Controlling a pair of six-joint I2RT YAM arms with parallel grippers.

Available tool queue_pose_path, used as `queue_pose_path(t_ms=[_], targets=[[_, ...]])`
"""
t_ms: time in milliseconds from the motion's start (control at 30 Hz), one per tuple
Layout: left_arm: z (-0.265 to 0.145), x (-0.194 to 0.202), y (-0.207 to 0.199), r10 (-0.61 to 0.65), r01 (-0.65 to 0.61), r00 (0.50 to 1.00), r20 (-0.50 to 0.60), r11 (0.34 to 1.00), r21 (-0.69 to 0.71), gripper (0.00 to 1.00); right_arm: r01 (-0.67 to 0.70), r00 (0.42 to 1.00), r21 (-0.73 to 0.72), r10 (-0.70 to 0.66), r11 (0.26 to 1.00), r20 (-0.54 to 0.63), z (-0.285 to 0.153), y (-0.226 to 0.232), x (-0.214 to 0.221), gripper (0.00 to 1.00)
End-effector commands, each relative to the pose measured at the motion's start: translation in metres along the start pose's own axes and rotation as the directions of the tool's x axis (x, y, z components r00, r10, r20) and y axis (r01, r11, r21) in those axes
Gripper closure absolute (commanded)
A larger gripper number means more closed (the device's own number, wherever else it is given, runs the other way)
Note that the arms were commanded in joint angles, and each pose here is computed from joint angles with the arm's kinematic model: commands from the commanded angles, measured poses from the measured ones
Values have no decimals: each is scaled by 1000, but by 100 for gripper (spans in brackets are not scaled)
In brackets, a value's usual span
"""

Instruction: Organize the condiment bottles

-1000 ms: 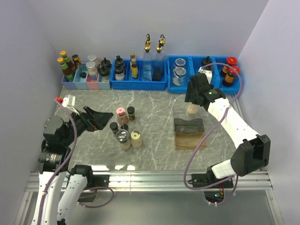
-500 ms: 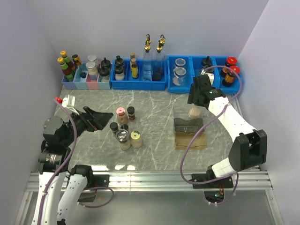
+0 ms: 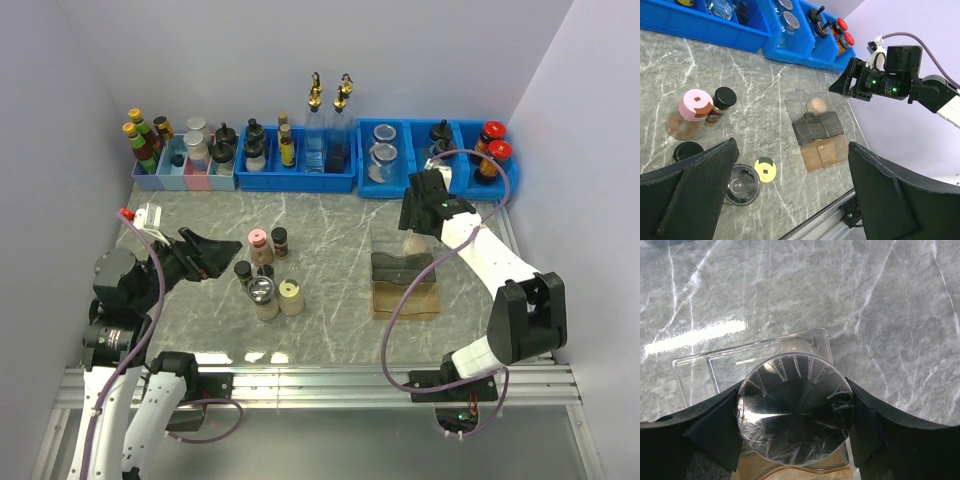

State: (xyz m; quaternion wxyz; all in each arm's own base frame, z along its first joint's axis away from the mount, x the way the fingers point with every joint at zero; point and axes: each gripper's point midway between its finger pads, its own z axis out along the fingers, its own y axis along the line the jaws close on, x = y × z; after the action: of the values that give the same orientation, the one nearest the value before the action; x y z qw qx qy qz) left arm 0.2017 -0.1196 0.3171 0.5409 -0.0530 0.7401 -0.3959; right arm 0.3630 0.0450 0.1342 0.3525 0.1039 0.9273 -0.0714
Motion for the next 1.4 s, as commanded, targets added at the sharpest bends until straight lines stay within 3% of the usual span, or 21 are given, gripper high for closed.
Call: queue_pose_path(t_ms=[0, 200, 367, 467, 567, 733, 833, 967, 1067, 1367], targets=[[-3, -3, -8, 11, -12, 1000, 18, 999, 31, 1, -29, 994, -17, 31, 999, 105, -12, 0, -29, 31], [-3, -5, -8, 15, -15, 1000, 19, 1000, 27, 1, -60, 978, -41, 67, 997, 195, -49, -6, -57, 5], [-3, -4, -6, 14, -15, 1000, 22, 1000, 21, 1, -70, 961, -102, 95, 992, 260, -87, -3, -76, 2], [-4, -5, -4, 7, -8, 1000, 30, 1000, 4, 1, -6, 955, -212, 68, 977, 288, -112, 23, -75, 1], [-4, -7, 0, -1, 2, 999, 46, 1000, -22, 1, 143, 951, -397, -16, 906, 307, -148, 78, -56, 2], [-6, -11, 9, -10, 16, 997, 73, 997, -74, 1, 411, 909, -656, -224, 634, 352, -205, 183, 18, 3], [-8, -17, 17, -20, 34, 994, 105, 990, -134, 1, 497, 866, -711, -328, 498, 376, -226, 223, 61, 3], [-20, -25, 45, -42, 95, 983, 176, 948, -305, 1, 563, 816, -725, -400, 395, 416, -248, 265, 91, 2], [-32, -36, 56, -30, 123, 971, 238, 915, -384, 1, 599, 786, -709, -441, 372, 433, -253, 290, 107, 1], [-37, -36, 61, -28, 133, 969, 246, 898, -421, 1, 646, 734, -668, -538, 369, 414, -228, 334, 140, 0]])
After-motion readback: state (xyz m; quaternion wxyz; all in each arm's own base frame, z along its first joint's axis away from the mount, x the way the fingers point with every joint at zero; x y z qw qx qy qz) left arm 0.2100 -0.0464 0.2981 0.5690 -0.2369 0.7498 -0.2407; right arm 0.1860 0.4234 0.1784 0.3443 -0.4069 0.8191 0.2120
